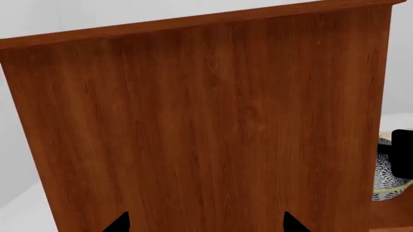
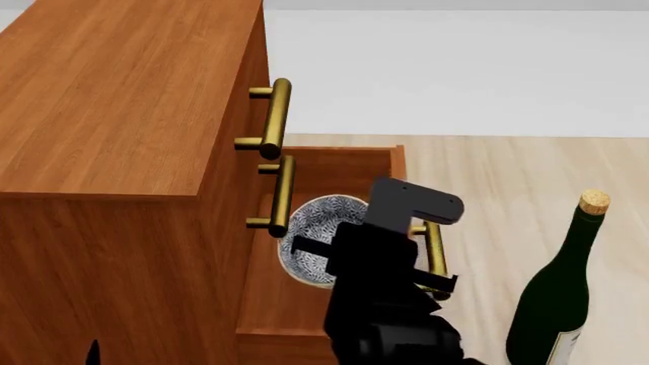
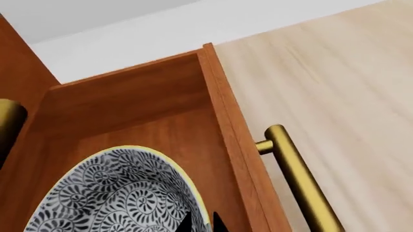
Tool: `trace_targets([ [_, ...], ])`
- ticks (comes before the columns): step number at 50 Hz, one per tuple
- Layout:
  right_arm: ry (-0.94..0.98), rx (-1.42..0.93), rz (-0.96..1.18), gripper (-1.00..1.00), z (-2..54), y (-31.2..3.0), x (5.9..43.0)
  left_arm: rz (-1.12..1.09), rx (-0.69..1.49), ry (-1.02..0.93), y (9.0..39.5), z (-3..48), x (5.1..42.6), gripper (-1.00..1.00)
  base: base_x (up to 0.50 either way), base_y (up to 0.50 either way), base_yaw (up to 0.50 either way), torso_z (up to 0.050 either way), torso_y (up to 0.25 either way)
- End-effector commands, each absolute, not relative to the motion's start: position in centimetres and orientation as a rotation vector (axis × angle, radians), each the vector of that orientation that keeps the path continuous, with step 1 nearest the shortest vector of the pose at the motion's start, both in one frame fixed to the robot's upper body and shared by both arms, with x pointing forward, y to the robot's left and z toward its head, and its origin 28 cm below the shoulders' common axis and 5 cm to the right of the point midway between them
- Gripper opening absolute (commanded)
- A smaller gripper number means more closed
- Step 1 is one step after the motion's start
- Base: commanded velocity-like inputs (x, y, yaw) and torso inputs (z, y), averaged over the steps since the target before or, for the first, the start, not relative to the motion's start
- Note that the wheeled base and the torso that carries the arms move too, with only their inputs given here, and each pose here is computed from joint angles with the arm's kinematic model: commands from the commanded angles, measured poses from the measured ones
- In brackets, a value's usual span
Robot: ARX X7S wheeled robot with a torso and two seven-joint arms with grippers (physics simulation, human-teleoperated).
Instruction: Put the bowl in the bottom drawer of the cabinet.
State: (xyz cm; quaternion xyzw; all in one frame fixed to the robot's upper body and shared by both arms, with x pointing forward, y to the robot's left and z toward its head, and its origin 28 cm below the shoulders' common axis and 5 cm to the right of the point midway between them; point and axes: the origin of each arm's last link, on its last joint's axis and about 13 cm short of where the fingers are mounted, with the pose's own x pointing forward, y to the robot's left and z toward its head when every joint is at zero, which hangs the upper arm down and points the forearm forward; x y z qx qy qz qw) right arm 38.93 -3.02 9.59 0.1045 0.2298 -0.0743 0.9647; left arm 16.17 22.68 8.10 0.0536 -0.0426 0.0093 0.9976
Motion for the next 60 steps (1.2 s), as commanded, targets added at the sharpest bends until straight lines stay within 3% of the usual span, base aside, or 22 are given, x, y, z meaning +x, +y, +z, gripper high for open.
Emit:
trace_targets([
  [1,0.472,0.177,-0.093,-1.0,9.79,-2.35,38.76,-0.001,0.062,-0.076,22.74,8.21,16.41,1.0,0.0,0.0,0.0,0.0,0.0],
  [29,0.51,0.172,-0.065,-1.0,9.23,-2.2,38.36,0.002,0.058,-0.068,22.76,7.97,16.37,1.0,0.0,0.0,0.0,0.0,0.0],
  [30,0.514,0.177,-0.067,1.0,9.21,-2.21,38.35,0.002,0.059,-0.069,22.76,7.97,16.36,1.0,0.0,0.0,0.0,0.0,0.0],
  [60,0.489,0.122,-0.075,1.0,9.27,-2.28,38.42,0.004,0.059,-0.067,22.81,7.9,16.39,1.0,0.0,0.0,0.0,0.0,0.0],
])
